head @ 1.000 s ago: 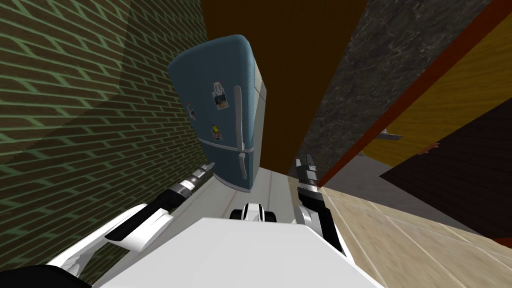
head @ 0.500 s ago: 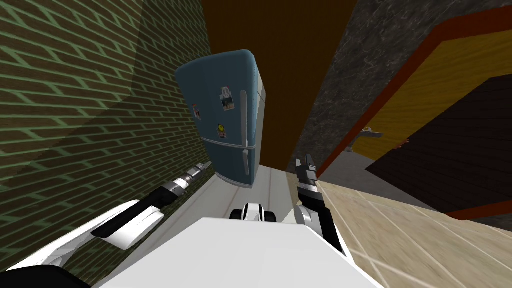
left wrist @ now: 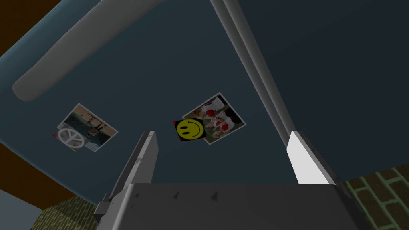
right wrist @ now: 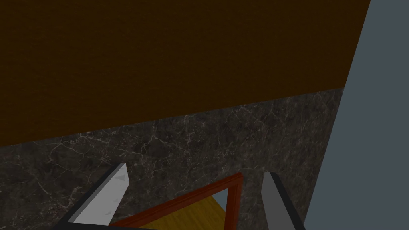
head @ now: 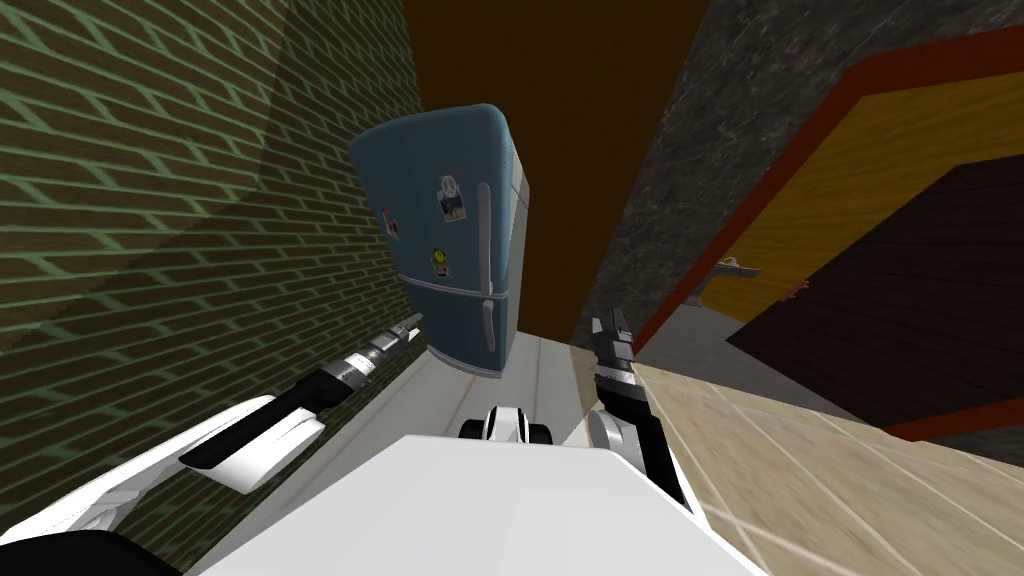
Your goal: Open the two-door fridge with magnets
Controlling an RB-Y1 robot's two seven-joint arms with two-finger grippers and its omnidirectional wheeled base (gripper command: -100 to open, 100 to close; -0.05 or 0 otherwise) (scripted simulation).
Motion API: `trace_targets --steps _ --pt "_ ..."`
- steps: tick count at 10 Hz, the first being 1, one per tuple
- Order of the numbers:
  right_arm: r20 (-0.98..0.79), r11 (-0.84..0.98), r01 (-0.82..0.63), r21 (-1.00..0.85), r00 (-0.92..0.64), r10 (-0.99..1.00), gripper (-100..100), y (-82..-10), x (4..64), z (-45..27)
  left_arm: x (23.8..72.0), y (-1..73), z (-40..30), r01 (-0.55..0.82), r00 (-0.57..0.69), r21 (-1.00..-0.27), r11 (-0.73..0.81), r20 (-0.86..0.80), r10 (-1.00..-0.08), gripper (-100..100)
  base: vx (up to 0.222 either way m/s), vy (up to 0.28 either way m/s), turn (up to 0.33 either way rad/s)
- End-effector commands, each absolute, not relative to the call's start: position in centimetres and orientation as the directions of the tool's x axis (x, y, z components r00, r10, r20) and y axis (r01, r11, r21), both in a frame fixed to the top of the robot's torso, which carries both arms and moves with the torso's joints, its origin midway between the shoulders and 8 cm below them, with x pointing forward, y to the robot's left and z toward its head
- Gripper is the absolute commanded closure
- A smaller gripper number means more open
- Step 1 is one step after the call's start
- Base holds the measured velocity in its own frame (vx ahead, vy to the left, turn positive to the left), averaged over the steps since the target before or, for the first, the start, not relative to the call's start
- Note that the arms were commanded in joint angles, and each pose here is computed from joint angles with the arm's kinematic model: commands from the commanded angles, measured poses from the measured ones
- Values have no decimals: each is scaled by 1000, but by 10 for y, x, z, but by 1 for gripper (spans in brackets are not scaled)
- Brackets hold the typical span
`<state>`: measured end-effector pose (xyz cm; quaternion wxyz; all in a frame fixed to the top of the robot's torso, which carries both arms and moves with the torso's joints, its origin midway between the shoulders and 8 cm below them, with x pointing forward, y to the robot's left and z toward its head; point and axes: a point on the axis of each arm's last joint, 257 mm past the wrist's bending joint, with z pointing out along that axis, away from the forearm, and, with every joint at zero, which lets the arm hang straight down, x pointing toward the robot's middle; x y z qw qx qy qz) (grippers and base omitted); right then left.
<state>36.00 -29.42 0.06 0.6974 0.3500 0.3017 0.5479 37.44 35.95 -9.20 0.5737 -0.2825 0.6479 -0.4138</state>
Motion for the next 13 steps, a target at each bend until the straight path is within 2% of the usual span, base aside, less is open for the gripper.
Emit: trace_targets --steps 1,13 --pt "-37 155 -553 819 218 975 0 -294 360 1 378 369 -90 93 -167 -844 529 -537 -827 -100 169 -192 4" --pt "-37 155 -553 819 218 975 0 -294 360 1 393 422 -76 7 -88 -751 660 -658 -748 -100 153 -184 8"
